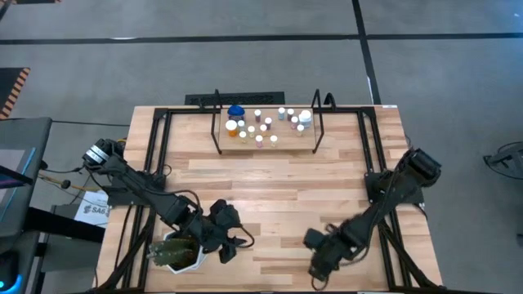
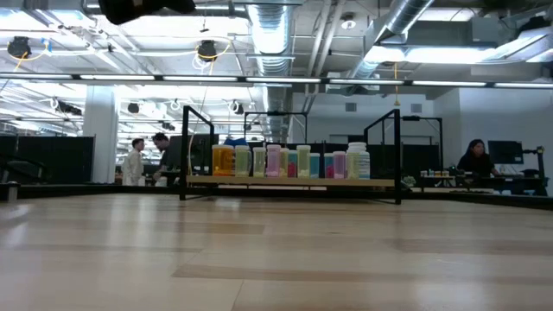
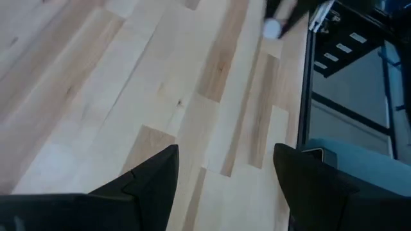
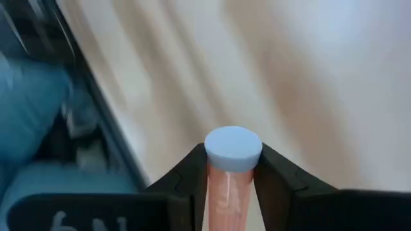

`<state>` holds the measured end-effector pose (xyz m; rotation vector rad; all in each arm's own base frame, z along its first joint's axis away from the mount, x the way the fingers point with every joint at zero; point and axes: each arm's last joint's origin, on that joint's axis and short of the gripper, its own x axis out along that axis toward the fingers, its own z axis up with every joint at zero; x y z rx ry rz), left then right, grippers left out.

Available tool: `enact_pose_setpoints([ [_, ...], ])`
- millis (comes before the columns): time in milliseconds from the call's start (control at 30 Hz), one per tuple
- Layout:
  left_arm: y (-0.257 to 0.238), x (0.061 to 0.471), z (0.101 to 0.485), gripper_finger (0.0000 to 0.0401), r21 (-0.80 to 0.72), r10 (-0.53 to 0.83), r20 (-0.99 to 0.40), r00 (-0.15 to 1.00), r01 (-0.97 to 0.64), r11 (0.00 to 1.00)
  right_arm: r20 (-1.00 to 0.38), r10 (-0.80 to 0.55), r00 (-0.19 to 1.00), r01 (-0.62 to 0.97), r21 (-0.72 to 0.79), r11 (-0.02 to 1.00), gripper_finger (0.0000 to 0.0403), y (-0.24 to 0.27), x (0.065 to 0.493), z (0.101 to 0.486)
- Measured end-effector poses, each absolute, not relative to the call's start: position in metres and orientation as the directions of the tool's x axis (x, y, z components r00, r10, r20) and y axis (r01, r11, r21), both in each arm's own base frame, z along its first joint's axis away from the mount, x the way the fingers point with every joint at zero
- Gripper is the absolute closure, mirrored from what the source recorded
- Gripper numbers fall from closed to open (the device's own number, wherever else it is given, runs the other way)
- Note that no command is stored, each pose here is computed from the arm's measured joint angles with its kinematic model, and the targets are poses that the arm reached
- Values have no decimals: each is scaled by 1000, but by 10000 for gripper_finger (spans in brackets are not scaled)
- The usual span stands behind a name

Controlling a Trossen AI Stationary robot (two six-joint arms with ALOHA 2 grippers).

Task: Pick and place medicine bottles onto shelf by color
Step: Put the orange pill bottle on the shelf

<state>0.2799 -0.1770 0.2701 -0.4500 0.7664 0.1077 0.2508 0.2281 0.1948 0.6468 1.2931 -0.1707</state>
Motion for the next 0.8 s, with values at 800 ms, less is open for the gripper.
enact_pose_setpoints([
  [800, -197, 287, 319, 161, -6, 339, -137, 931, -343, 939, -8, 100, 995, -98, 147, 984, 278, 133, 322, 362],
])
